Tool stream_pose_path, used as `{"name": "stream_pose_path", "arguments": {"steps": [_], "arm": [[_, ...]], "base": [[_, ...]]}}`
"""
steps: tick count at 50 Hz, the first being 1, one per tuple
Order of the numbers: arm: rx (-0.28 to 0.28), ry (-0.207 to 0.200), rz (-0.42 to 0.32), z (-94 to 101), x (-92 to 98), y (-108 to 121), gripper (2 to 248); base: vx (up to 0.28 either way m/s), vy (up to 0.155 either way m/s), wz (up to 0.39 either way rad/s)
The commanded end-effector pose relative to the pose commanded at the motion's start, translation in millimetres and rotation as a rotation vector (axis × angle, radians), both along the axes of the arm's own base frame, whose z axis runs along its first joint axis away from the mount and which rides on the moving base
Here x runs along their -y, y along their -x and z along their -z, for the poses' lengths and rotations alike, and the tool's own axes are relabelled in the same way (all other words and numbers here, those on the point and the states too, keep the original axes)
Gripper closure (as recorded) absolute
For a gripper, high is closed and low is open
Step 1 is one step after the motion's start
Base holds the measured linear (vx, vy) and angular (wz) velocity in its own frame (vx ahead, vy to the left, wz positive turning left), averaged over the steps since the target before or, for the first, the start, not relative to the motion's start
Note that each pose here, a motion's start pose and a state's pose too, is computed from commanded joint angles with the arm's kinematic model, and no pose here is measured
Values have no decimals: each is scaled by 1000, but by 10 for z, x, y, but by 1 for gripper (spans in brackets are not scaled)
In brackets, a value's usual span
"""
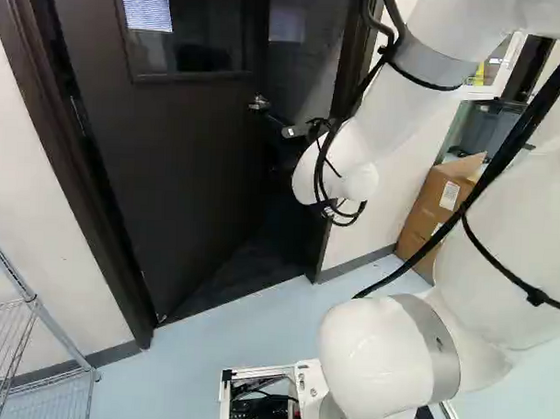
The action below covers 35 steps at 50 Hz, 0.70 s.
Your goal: Open the door and move inside
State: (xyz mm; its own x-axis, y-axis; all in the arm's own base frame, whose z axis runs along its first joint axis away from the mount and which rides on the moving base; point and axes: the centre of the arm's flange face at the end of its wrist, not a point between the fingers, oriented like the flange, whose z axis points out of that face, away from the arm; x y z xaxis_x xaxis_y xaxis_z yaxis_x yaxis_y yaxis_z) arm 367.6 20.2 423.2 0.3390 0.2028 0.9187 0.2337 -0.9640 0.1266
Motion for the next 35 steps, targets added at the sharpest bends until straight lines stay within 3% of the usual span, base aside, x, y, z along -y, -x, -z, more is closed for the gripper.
{"name": "stream_pose_path", "arguments": {"steps": [35], "arm": [[0, 0, 0, 0, 0, 0, 3]], "base": [[48, 35, -10]]}}
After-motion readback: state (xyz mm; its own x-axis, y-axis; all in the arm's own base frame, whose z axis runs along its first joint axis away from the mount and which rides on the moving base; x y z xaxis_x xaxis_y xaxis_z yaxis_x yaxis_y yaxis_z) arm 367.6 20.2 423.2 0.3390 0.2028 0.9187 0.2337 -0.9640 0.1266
